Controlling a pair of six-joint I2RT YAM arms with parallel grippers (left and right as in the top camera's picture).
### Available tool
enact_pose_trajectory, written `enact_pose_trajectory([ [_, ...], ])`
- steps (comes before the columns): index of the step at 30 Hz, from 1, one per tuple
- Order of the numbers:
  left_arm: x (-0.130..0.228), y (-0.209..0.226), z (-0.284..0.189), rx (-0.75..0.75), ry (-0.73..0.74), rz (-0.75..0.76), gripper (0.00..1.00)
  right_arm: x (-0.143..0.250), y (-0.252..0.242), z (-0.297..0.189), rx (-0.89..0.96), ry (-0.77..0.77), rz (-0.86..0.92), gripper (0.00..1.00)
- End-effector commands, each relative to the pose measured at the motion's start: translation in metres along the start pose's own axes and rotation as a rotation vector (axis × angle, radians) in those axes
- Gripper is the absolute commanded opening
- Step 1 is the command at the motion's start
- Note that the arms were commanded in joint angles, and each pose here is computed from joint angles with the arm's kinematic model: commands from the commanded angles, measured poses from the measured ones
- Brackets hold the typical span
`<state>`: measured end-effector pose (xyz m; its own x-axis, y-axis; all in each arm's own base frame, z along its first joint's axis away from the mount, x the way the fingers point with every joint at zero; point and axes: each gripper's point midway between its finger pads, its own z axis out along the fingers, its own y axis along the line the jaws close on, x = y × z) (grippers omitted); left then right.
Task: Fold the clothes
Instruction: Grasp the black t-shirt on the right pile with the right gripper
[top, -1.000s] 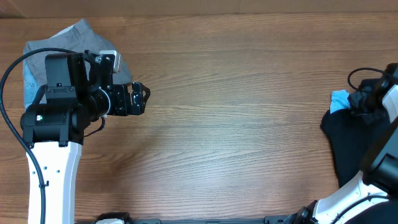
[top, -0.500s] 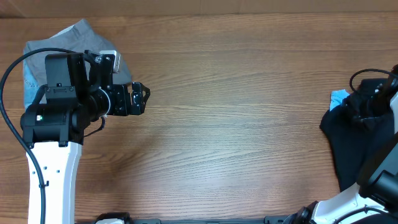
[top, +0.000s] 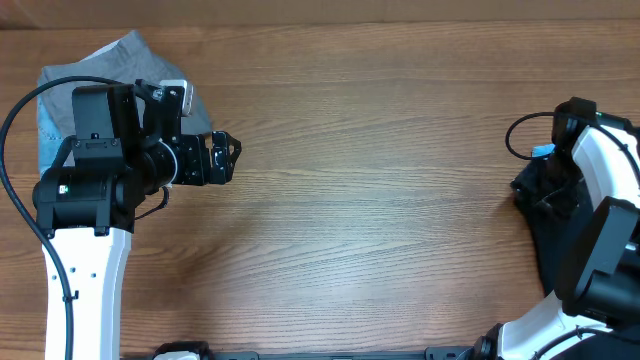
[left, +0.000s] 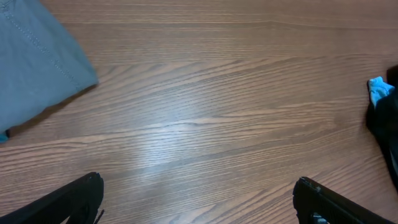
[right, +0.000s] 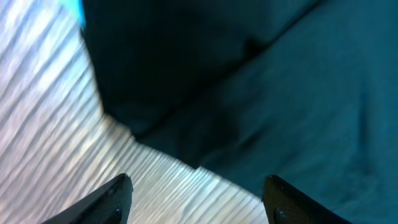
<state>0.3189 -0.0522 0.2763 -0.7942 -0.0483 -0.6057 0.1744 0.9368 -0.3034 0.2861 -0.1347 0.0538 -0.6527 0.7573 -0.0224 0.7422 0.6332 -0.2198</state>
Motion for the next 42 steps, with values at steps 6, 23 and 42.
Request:
enact_pose_trajectory([
  [6,-0.006,-0.002,-0.004,0.009,-0.015,-0.010,1.00,-0.003,-0.013,0.009,0.037,-0.047,0.058,0.71],
  [23,-0.006,-0.002,-0.004,0.008,-0.012,-0.010,1.00,0.002,-0.017,0.030,0.047,-0.050,0.105,0.20],
  [42,-0.007,-0.002,-0.004,0.007,-0.019,-0.007,1.00,-0.027,0.003,-0.038,-0.094,-0.096,-0.031,0.08],
])
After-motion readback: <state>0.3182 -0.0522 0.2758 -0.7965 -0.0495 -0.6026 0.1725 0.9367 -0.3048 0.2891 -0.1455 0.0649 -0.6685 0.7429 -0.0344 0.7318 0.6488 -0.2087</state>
